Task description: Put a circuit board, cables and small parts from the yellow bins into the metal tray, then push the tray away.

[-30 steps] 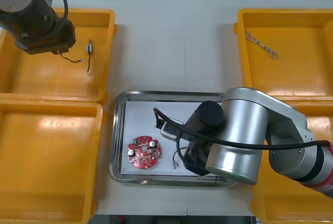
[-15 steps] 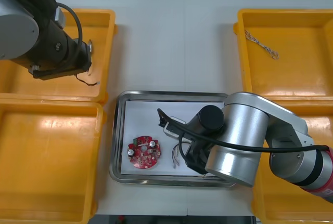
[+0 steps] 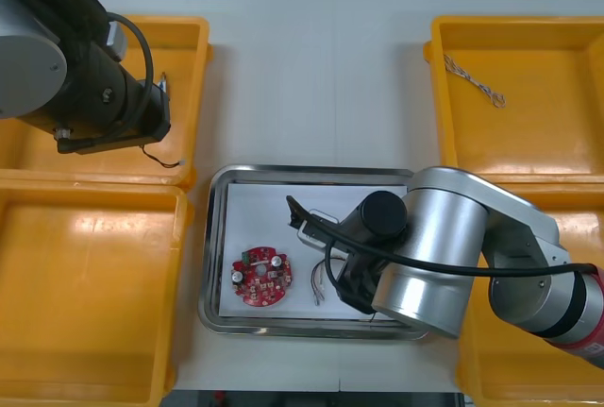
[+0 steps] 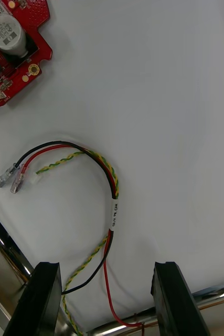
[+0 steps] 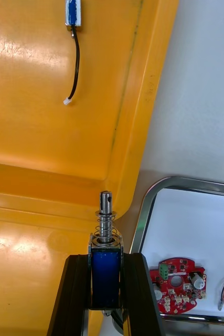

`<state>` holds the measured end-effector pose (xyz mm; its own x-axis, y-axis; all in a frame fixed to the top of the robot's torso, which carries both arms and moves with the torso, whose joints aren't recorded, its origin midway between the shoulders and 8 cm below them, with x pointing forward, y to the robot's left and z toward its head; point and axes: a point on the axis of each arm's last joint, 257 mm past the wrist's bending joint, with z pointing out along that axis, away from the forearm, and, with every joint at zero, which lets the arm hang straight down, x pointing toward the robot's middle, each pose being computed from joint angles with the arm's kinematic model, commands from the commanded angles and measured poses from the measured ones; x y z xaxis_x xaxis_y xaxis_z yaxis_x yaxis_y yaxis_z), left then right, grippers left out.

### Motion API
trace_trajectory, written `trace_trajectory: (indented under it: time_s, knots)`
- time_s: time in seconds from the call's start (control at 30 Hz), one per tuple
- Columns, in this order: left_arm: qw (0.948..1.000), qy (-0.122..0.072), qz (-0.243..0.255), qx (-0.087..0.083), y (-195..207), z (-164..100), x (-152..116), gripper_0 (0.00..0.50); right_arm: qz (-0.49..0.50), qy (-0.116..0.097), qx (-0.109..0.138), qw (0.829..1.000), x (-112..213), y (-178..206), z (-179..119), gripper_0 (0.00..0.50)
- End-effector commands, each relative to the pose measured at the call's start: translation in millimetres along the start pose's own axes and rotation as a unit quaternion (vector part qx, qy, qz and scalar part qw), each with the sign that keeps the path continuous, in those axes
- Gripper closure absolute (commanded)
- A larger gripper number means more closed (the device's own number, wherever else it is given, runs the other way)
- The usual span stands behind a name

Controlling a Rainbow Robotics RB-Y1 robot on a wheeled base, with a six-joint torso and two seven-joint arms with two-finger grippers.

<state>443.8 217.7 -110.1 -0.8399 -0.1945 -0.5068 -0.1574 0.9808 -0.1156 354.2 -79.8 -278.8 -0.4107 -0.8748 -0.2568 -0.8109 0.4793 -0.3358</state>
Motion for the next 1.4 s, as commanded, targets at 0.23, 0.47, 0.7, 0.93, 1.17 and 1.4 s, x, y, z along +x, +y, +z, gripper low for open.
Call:
trace_trajectory:
  time_s: [0.23,0.47,0.7,0.93,1.17,1.4]
  knots:
    - [0.9999,-0.007,-0.006,0.009,-1,-9,0,0.5,0.008,-0.017,0.029,0.999,-4,-35,-55,0.0]
    - [0.9998,-0.007,-0.009,0.014,-4,-9,0,0.5,0.03,-0.071,0.055,0.995,-17,-66,-99,0.0]
    - [0.9995,-0.004,-0.001,0.032,-21,-8,8,0.5,0.067,-0.091,0.046,0.993,-5,-99,-129,0.0]
    - [0.999,-0.011,-0.004,0.043,-60,3,26,0.5,0.132,-0.095,0.05,0.986,21,-151,-155,0.0]
    - [0.9987,-0.009,-0.018,0.046,-93,23,48,0.5,0.208,-0.104,0.073,0.97,44,-205,-177,0.0]
    - [0.9988,-0.007,-0.002,0.049,-113,45,70,0.5,0.286,-0.106,0.083,0.949,67,-251,-186,0.0]
